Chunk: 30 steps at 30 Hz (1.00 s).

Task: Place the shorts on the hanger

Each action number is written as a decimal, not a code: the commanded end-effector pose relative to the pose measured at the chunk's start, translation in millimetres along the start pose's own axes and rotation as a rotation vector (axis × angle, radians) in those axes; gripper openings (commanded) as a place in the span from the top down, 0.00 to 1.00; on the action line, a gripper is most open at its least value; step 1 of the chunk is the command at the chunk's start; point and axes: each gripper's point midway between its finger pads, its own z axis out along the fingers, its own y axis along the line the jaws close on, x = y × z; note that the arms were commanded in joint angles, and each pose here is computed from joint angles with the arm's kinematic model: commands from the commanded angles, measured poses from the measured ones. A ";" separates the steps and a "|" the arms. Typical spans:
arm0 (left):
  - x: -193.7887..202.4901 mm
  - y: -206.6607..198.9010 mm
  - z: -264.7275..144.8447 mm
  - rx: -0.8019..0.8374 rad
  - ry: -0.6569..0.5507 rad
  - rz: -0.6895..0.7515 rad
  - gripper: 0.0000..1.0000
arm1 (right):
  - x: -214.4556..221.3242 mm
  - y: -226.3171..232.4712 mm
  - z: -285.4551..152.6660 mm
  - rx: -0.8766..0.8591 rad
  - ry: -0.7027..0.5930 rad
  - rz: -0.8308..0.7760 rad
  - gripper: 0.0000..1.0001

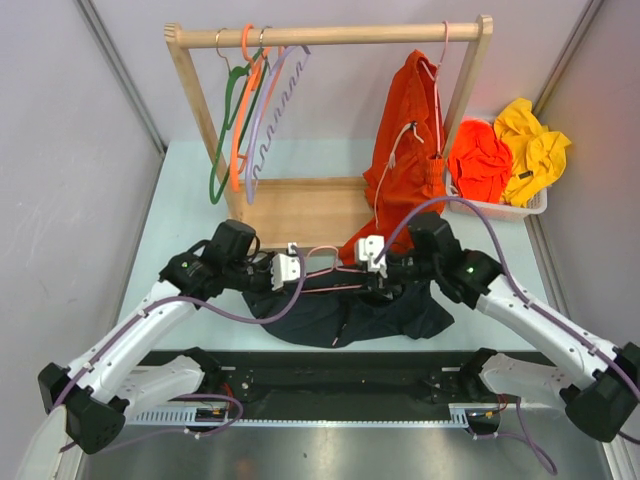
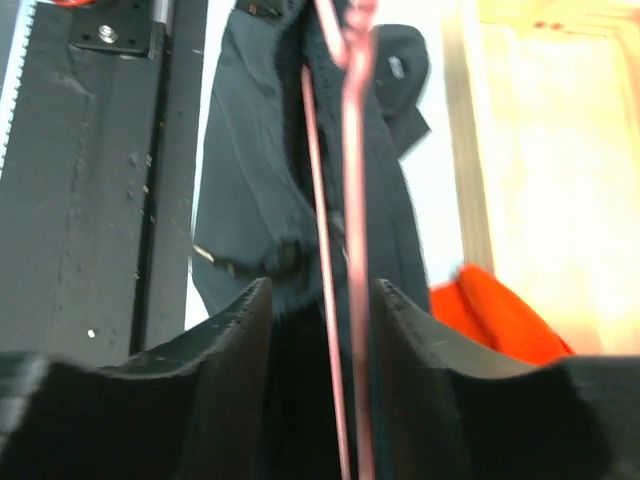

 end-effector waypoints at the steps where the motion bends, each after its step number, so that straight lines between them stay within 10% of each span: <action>1: -37.2 -1.9 -14.2 0.005 -0.128 0.080 1.00 | -33.8 -15.6 9.5 0.047 -0.069 -0.070 0.60; 7: -21.3 -13.3 -17.1 -0.010 -0.122 0.089 1.00 | -47.8 -13.2 -4.1 0.071 -0.091 -0.063 1.00; 15: -2.7 -12.5 -18.5 -0.055 -0.102 0.035 0.65 | -52.0 -4.6 -37.8 0.109 -0.076 -0.035 1.00; 26: -31.6 -4.0 -45.0 -0.127 -0.201 0.046 0.54 | -62.5 -5.7 -61.9 0.139 -0.066 -0.005 1.00; 30: -55.7 3.9 -61.4 -0.162 -0.246 0.049 0.35 | -63.0 -1.9 -64.6 0.125 -0.045 0.014 1.00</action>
